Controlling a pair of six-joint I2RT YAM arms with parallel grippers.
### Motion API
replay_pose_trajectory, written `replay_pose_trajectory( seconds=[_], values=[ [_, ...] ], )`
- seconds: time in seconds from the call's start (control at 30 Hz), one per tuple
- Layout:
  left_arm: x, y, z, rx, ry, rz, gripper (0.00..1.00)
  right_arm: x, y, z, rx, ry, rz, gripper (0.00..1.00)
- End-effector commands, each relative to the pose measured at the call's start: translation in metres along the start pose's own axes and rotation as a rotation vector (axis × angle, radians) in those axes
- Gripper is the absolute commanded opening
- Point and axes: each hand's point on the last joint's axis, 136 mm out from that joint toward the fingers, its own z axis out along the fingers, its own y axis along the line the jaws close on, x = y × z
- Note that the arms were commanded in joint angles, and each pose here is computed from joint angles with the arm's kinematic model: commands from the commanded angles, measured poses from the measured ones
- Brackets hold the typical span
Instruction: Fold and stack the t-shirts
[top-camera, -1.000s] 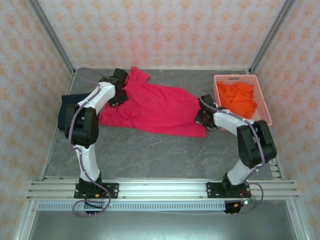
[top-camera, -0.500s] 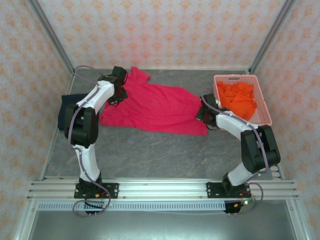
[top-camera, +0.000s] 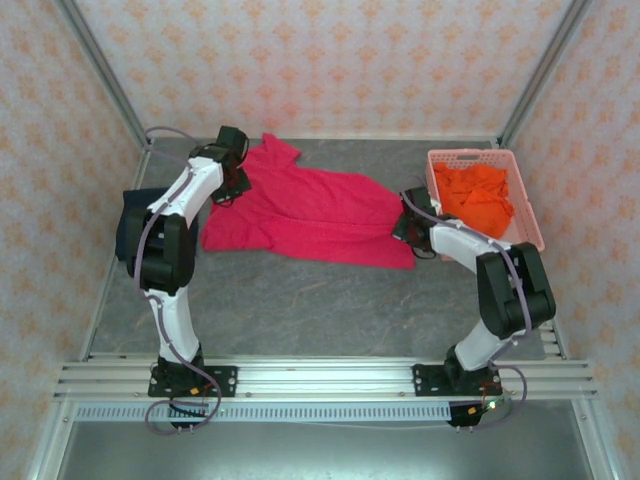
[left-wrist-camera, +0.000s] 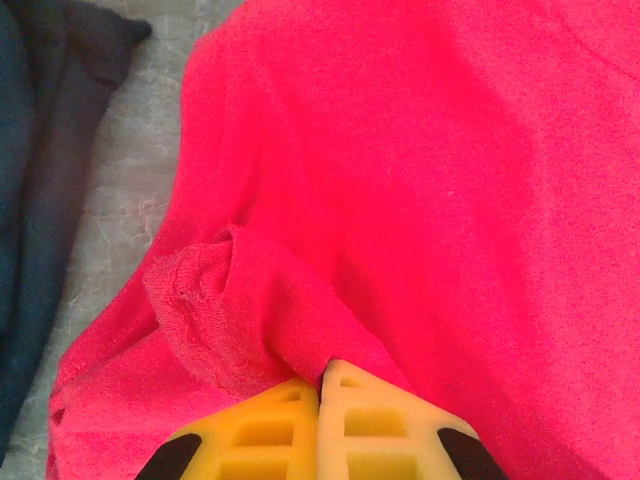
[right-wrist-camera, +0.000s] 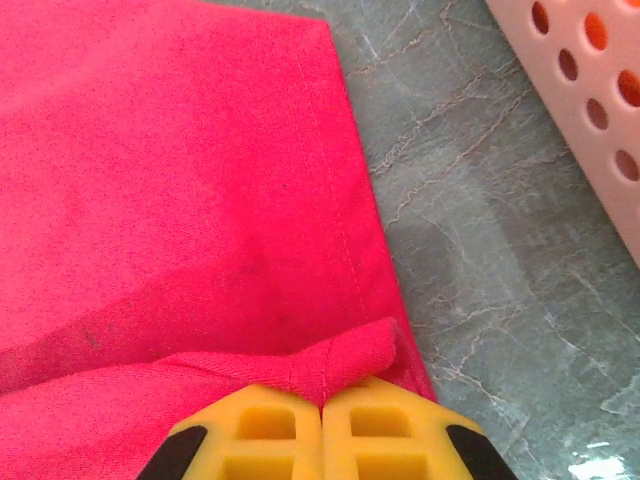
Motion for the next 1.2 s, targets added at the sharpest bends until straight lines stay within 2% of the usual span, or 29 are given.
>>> replay_pose_trajectory(
  seconds=[0.0,0.17,0.23,0.27,0.33,0.37,0.43,0.5,0.63,0.7,0.73,0.8,0.83,0.9,1.0,1.1,1.17],
  values=[
    [0.004,-0.004,0.007,-0.017,0.044,0.075,0.00,-0.014,0.006,0.006,0.009,-0.023,-0.002,0.00],
    [0.010,-0.011,0.020,-0.005,0.080,0.093,0.00,-0.016,0.012,0.016,-0.004,-0.016,-0.008,0.00],
    [0.010,-0.013,0.022,-0.003,0.086,0.096,0.08,-0.018,0.017,0.014,-0.021,-0.018,-0.008,0.04],
    [0.009,-0.013,0.021,-0.001,0.084,0.096,0.16,-0.020,0.019,0.011,-0.034,-0.021,-0.010,0.14],
    [0.008,-0.015,0.016,0.018,0.074,0.093,0.39,-0.025,0.025,-0.001,-0.072,-0.040,-0.010,0.40],
    [0.007,-0.017,0.013,0.031,0.068,0.089,0.51,-0.027,0.026,-0.007,-0.084,-0.047,-0.010,0.48],
    [0.003,-0.018,0.002,0.055,0.042,0.077,0.79,-0.028,0.029,-0.024,-0.125,-0.065,-0.013,0.57],
    [0.000,-0.016,-0.011,0.067,0.008,0.069,1.00,-0.026,0.030,-0.038,-0.146,-0.077,-0.032,0.60],
    [-0.001,-0.009,-0.042,0.104,-0.075,0.024,1.00,-0.012,0.040,-0.057,-0.185,-0.076,-0.100,0.61],
    [0.009,-0.010,-0.045,0.142,-0.079,-0.003,1.00,0.000,0.047,-0.057,-0.201,-0.056,-0.126,0.60],
    [0.016,-0.011,-0.042,0.163,-0.071,-0.038,0.95,0.007,0.049,-0.054,-0.202,-0.040,-0.134,0.59],
    [0.028,-0.010,-0.032,0.177,-0.047,-0.077,0.75,0.021,0.054,-0.044,-0.204,0.000,-0.141,0.53],
    [0.034,-0.009,-0.025,0.174,-0.032,-0.090,0.70,0.029,0.057,-0.040,-0.208,0.021,-0.141,0.50],
    [0.051,-0.007,-0.012,0.170,0.011,-0.104,0.62,0.043,0.063,-0.032,-0.208,0.054,-0.152,0.48],
    [0.070,-0.002,0.001,0.164,0.032,-0.115,0.46,0.060,0.059,-0.021,-0.189,0.091,-0.134,0.43],
    [0.080,0.012,0.019,0.098,0.033,-0.096,0.33,0.064,0.048,-0.010,-0.148,0.087,-0.131,0.39],
    [0.081,0.020,0.029,0.042,0.029,-0.071,0.30,0.063,0.037,0.000,-0.109,0.095,-0.127,0.39]
  ],
)
